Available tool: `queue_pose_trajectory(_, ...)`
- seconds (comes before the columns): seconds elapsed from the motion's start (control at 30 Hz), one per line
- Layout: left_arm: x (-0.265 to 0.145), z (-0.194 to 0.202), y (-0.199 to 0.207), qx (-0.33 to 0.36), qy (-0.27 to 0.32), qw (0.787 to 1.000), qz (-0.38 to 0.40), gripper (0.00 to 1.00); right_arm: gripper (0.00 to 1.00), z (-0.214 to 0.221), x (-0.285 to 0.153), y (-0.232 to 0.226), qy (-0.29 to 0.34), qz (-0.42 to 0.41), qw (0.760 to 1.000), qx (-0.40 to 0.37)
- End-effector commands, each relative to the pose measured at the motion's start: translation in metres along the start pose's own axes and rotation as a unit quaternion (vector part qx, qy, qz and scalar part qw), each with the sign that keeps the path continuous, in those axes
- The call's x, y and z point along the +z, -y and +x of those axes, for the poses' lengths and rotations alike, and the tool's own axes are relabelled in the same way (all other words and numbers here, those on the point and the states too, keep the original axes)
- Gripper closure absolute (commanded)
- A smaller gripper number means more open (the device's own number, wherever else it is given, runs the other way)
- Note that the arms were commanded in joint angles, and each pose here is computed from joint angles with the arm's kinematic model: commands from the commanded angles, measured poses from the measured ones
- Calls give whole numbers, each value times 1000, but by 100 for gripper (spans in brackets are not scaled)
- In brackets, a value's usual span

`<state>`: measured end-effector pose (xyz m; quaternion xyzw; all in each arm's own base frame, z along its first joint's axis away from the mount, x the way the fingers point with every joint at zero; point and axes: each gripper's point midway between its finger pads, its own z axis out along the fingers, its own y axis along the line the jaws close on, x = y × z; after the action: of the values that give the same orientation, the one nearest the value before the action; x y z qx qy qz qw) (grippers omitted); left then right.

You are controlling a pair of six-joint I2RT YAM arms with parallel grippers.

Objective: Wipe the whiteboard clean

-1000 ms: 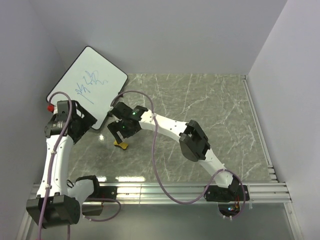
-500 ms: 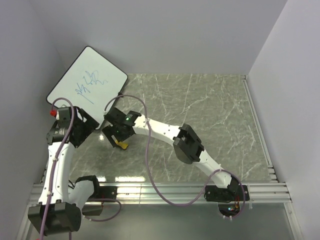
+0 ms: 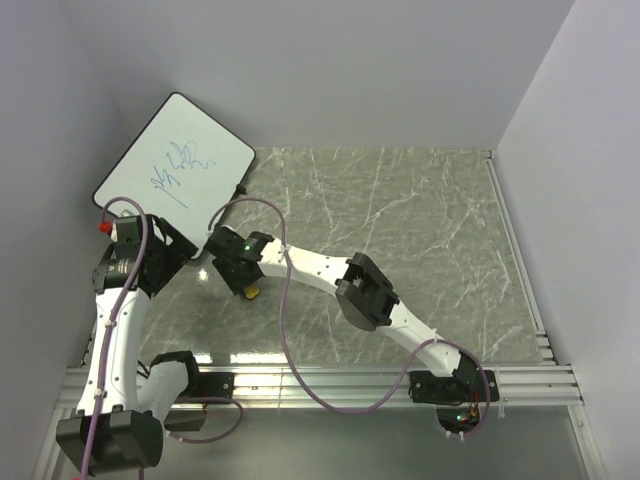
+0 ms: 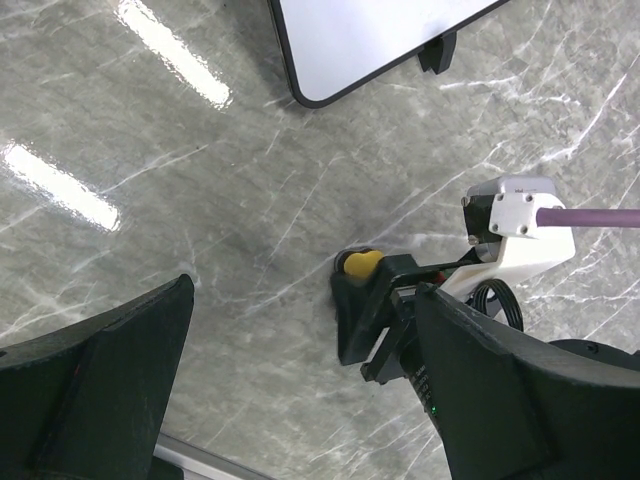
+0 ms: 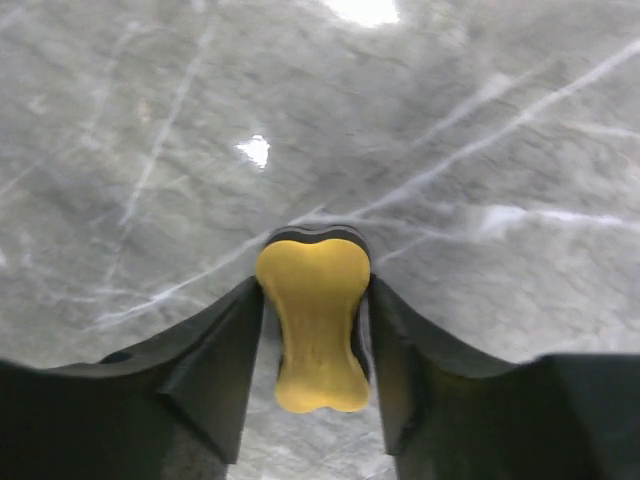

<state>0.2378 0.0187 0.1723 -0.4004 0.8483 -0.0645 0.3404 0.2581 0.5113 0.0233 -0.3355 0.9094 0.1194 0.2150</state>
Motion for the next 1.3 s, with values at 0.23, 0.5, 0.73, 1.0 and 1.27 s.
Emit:
queue_pose_trajectory(0.23,-12,-23,-11,-14,54,998,-27,1,79,54,10,29,-70,69,995,-23)
queue_pose_trajectory(0.5,13,-58,2,14,71,997,34,1,87,89,-43,63,-72,83,994,13)
queue_pose_trajectory(0.73,22,-78,3,0,126,990,61,1,88,124,-83,97,-81,102,991,41)
queue_pose_trajectory(1.0,46,-111,-20,-62,165,983,47,0,95,128,-112,95,-91,81,991,61)
queue_pose_trajectory(1.27,79,-133,-14,-65,167,975,132,1,100,138,-115,99,-118,90,988,41)
